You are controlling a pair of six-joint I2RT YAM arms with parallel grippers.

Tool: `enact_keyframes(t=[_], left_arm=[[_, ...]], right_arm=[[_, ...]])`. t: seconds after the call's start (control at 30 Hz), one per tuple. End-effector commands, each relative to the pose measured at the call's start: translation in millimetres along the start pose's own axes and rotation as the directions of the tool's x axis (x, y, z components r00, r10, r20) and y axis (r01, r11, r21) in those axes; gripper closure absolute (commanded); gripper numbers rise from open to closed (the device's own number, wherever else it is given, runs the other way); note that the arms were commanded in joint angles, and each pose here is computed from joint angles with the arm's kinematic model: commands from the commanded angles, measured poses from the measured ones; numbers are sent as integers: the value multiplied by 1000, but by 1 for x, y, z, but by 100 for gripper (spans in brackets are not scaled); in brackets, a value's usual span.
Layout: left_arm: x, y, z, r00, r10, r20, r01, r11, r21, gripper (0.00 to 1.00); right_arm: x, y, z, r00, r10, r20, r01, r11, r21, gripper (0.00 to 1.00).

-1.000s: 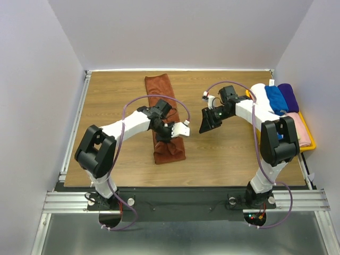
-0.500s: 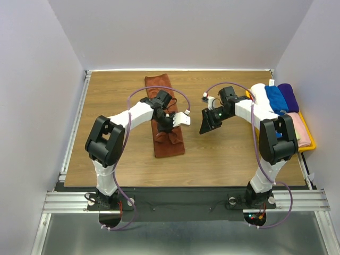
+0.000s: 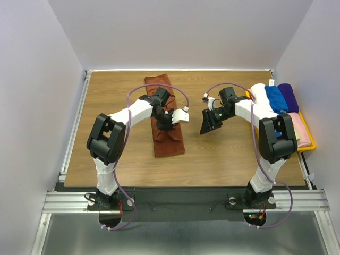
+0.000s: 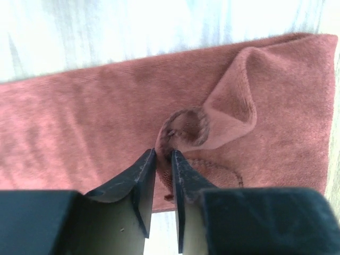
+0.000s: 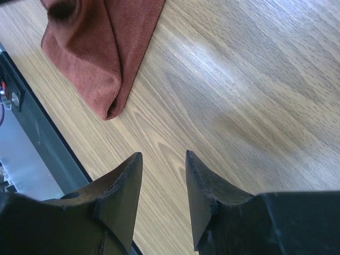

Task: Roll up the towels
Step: Fold the towel

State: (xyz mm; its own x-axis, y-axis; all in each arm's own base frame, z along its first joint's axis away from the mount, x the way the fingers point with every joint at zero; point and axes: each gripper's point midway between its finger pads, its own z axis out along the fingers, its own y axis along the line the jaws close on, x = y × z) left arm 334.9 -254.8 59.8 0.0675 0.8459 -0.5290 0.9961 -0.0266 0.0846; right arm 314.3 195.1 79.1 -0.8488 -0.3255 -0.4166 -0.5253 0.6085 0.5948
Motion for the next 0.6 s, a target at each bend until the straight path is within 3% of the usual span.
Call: enact_keyframes(t=[0.0, 0.17, 0.3, 0.57], left_arm=[[-18, 31, -30, 999, -10, 52, 14, 996, -89, 67], [-13, 58, -64, 997, -54, 60, 64, 982, -179, 54], [-11, 63, -89, 991, -93, 97, 113, 969, -220, 53], [-14, -1, -95, 963, -176, 205, 198, 976, -93, 57]], right_arm=[[-12, 5, -6, 999, -33, 26, 33, 999, -18, 56], [-20, 7, -8, 999, -34, 41, 35, 999, -22, 50], [-29, 13, -10, 998, -36, 60, 39, 998, -47, 51], [-49, 36, 0, 995, -66, 70, 74, 989, -126, 59]])
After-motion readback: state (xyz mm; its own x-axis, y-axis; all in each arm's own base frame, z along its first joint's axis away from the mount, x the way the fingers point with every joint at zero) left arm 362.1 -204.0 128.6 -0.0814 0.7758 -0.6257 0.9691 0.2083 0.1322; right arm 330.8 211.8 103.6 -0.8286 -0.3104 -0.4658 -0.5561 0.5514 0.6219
